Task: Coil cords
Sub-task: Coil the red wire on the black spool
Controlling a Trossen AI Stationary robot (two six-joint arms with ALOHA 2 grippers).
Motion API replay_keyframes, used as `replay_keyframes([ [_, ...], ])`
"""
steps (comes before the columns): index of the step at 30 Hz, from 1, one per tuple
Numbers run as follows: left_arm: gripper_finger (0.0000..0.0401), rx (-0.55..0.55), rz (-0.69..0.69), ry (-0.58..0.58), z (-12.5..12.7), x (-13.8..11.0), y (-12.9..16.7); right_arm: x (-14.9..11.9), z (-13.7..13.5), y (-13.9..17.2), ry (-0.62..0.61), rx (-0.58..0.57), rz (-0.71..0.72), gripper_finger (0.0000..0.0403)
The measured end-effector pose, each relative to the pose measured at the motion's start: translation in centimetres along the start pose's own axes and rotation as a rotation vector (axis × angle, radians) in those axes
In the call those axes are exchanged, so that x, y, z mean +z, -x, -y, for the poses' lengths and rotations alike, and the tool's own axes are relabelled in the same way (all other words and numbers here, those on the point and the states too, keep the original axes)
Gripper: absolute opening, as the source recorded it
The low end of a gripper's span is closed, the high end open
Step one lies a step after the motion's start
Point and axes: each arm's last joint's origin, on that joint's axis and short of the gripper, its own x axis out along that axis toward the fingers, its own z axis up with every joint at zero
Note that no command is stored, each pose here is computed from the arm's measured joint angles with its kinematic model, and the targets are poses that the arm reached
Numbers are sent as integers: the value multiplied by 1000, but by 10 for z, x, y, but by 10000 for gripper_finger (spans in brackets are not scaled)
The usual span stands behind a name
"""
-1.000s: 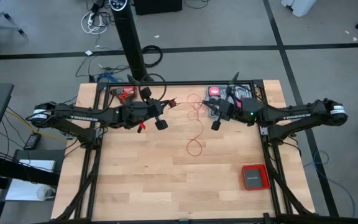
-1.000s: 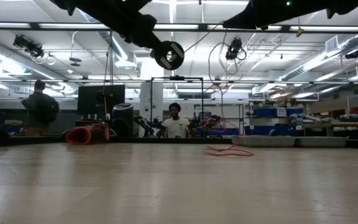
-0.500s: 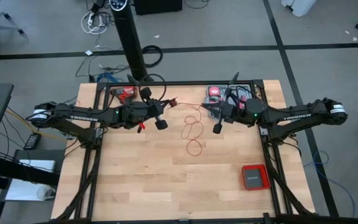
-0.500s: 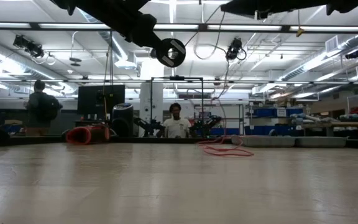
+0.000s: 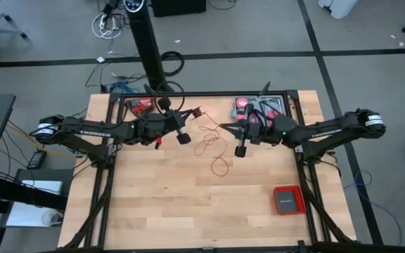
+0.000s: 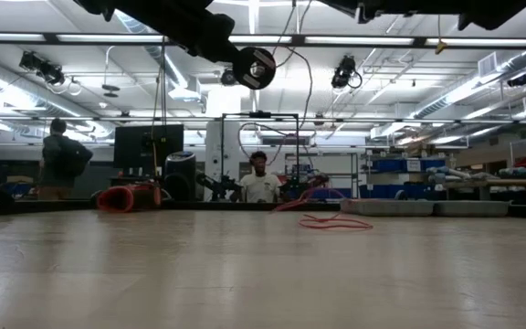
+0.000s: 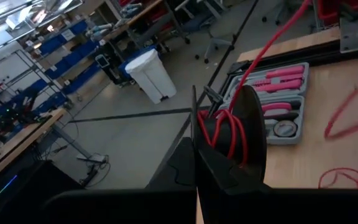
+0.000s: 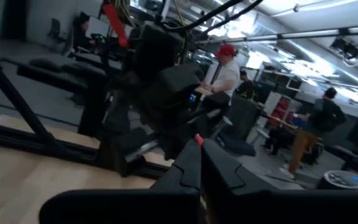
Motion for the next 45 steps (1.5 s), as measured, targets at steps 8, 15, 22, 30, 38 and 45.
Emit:
replay_keyframes([
  [8,0,16,35,41,-1,4,0,-7,-13,-38,18,64,-9,0],
  [15,0,18,121,128,0,14,4,-22,-21,-69,46,108,-100,0],
  [22,0,-53,219,281,-2,22,6,-45,-21,-78,75,81,-185,0],
  [30,0,-133,272,395,-1,26,7,-62,-12,-79,120,-82,-343,0],
  [38,0,-154,280,434,-1,26,7,-62,-8,-77,142,-128,-379,0],
  [45,0,-111,289,382,-3,27,7,-52,-25,-76,136,-43,-294,0],
])
